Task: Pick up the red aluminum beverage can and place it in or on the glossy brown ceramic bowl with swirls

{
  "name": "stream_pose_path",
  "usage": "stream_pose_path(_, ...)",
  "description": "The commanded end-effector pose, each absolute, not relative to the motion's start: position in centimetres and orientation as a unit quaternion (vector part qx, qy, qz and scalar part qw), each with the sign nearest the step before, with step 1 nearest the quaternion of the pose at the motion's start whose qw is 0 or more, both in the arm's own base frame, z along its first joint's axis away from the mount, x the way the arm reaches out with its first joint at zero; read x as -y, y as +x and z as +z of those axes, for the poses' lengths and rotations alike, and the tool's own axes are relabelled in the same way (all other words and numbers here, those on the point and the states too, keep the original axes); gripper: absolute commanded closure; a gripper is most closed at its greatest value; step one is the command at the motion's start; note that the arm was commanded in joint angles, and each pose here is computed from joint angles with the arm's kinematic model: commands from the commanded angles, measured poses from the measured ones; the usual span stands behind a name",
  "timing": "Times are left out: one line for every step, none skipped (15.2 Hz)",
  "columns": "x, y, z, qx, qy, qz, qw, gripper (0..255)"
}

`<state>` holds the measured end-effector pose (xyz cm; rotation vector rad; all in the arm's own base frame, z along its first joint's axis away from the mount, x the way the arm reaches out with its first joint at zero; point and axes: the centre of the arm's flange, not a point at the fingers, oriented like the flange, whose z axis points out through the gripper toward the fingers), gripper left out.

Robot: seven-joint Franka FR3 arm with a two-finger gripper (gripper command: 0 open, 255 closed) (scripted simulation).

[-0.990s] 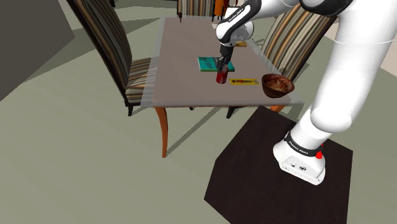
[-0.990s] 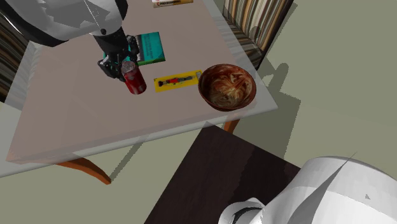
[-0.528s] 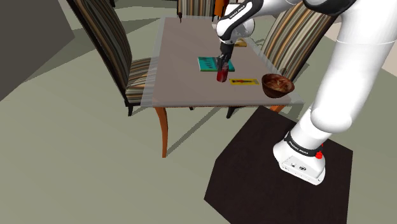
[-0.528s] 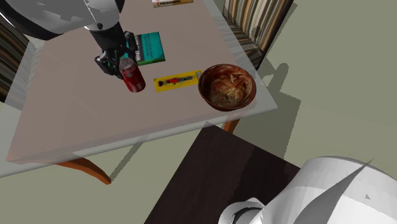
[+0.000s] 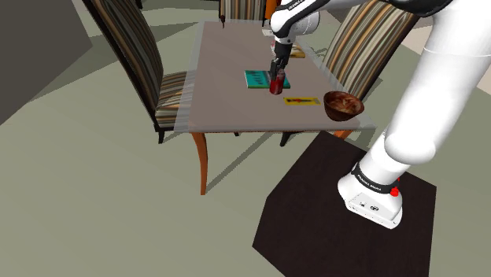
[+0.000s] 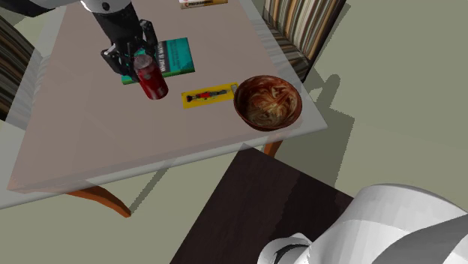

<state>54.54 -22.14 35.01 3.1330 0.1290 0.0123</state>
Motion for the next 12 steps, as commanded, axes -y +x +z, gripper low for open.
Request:
stream_pose_path(22.1,54.5,36.1,-0.041,0.999,0.004,0.003,255)
stream_pose_path(22.1,54.5,36.6,-0.041,0.999,0.004,0.003,255)
stream_pose_path(22.1,54.5,37.2,-0.041,0.999,0.004,0.003,255)
stream_pose_path(22.1,54.5,37.7,-0.041,0.999,0.004,0.003,255)
stream_pose_path(22.1,54.5,38.2,-0.041,0.999,0.004,0.003,255)
stream_pose_path(22.1,54.5,38.7,-0.041,0.999,0.004,0.003,255)
stream_pose_path(22.1,54.5,39.3,-0.041,0.999,0.004,0.003,255)
stream_pose_path(22.1,54.5,39.8,-0.041,0.999,0.004,0.003,255)
stream_pose_path(22.1,54.5,40.3,-0.041,0.999,0.004,0.003,255)
stream_pose_path(22.1,54.5,40.9,-0.041,0.999,0.004,0.003,255)
stream_pose_path(22.1,54.5,41.4,-0.041,0.999,0.004,0.003,255)
stream_pose_path(22.1,54.5,41.9,-0.041,0.999,0.004,0.003,255)
